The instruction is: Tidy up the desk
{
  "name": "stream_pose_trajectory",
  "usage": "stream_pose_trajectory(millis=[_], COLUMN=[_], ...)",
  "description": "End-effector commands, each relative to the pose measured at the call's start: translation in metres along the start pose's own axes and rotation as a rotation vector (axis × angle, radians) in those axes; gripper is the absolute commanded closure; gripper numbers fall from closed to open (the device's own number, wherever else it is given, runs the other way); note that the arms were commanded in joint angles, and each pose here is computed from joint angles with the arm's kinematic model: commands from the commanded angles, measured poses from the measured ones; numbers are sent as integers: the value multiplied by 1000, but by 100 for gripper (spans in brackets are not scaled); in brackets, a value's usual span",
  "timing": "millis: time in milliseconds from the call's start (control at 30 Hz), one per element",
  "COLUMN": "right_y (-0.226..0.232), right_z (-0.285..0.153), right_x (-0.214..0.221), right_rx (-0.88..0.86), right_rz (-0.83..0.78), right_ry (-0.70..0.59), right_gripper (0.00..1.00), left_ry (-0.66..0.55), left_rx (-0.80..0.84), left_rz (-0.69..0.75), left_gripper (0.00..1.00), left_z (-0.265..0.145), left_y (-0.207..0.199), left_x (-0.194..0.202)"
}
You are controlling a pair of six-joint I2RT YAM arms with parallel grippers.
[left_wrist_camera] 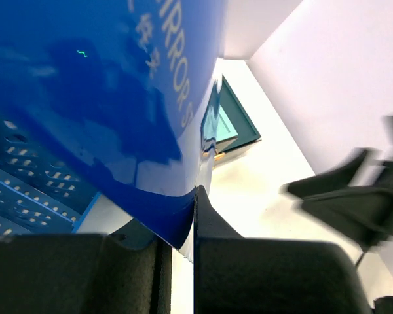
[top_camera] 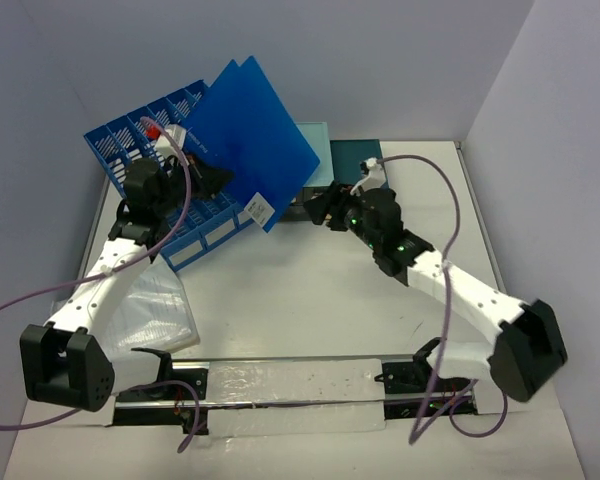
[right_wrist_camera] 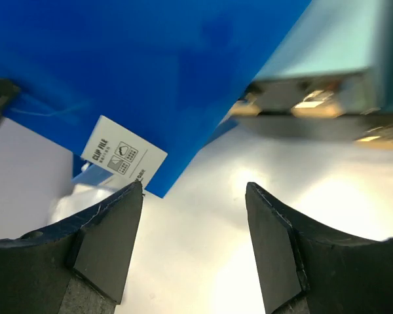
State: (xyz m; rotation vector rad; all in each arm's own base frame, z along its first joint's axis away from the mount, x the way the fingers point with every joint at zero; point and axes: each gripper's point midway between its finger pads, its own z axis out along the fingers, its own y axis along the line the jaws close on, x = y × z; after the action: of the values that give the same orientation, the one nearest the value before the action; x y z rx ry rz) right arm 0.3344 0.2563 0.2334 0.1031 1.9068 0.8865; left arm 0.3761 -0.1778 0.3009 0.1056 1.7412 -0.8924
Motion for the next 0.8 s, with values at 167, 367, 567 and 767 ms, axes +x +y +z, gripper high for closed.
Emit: stream_pose_trajectory(millis=[167,367,567,767], right_y=[48,134,155,154], right_z=[-62,-34,-4,9], right_x=[-29,2,11,-1], right_rx=[142,218,307,403], right_rz=[-527,-894,-965,-937], right_ry=[-353,-450,-510,-575], right_gripper=[26,24,23,21], left_ry=[-101,-105,-97,-77], left_rx=[45,70,72,92], left_rz=[39,36,50,34], left_gripper=[100,100,100,100], left_z=[-14,-28,-39,-42], left_y=[-27,-46,-53,-58], left_x=[-39,-48,-50,-47])
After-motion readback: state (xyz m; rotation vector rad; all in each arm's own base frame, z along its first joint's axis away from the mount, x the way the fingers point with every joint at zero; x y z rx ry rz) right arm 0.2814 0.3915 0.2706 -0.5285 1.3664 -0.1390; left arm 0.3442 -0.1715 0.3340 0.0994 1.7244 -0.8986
